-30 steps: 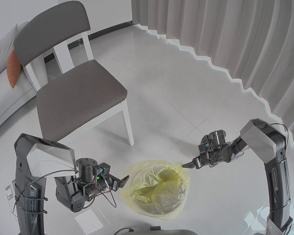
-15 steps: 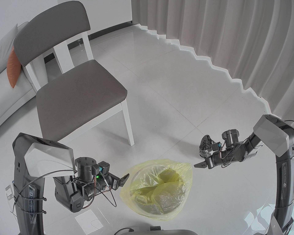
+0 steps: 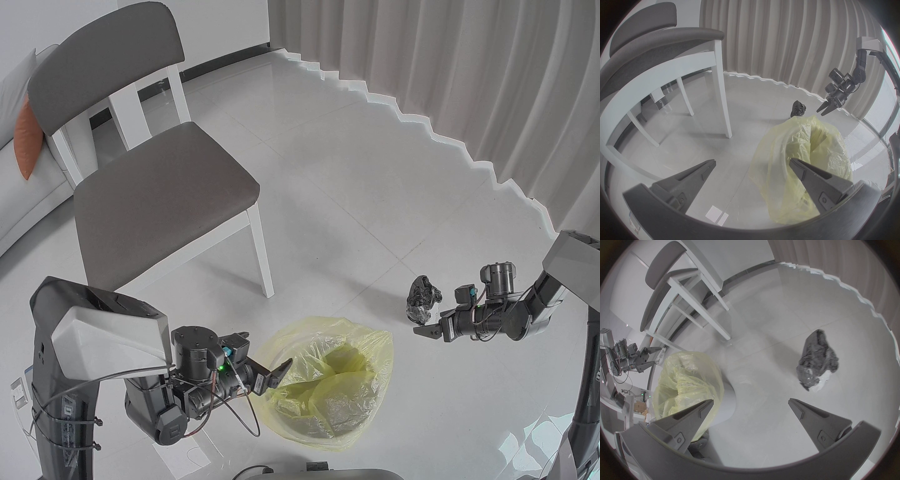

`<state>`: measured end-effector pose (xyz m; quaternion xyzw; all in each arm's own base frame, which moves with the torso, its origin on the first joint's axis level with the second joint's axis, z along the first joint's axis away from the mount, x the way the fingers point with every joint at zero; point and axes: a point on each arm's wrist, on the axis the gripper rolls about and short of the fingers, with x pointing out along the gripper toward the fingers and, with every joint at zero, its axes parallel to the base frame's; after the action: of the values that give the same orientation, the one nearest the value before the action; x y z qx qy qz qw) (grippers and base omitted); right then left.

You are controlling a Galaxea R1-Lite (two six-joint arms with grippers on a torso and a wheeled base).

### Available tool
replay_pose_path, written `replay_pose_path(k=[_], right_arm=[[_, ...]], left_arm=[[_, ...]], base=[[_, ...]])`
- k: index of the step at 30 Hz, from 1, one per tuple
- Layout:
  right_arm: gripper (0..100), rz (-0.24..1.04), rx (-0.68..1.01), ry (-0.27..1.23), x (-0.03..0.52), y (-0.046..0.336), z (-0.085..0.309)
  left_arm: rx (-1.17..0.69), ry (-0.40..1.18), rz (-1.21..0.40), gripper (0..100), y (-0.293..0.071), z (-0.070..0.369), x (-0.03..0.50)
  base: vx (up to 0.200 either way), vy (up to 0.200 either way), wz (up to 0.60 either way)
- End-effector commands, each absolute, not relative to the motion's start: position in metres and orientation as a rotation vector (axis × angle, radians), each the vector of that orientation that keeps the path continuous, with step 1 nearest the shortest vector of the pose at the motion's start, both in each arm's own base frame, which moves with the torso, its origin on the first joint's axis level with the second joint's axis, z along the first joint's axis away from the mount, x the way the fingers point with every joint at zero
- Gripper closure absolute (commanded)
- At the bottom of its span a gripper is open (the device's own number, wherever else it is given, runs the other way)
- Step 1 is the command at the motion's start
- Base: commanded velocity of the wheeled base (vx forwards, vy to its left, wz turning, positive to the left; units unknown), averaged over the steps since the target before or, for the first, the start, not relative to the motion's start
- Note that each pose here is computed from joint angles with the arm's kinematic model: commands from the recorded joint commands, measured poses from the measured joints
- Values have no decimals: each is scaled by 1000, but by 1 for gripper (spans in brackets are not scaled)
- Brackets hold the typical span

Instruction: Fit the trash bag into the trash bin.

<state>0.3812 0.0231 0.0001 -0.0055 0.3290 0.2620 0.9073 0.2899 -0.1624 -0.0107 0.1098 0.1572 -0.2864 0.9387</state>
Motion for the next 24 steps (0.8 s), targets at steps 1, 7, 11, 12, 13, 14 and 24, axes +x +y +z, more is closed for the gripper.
replay_pose_path(k=[1, 7, 11, 12, 13, 14, 24], right_arm=[[0, 504, -1, 658, 371, 9, 13], [0, 501, 38, 632, 352, -11, 26], [0, 466, 48, 625, 342, -23, 30], [0, 460, 50, 622, 340, -26, 31], [0, 452, 52, 622, 337, -28, 32], [0, 448, 54, 619, 335, -30, 33], [0, 421, 58, 609, 315, -36, 38]], left_arm=[[225, 273, -649, 0, -184, -2, 283], [225, 226, -789, 0, -220, 13, 268], [250, 297, -864, 0, -240, 4, 262], [254, 310, -880, 0, -244, 0, 262], [254, 319, -898, 0, -249, -4, 263], [254, 322, -912, 0, -252, -7, 265], [269, 443, -989, 0, -272, -42, 276]], base=[[0, 0, 0], [0, 0, 0], [0, 0, 0], [0, 0, 0], [0, 0, 0], [0, 0, 0], [0, 0, 0]])
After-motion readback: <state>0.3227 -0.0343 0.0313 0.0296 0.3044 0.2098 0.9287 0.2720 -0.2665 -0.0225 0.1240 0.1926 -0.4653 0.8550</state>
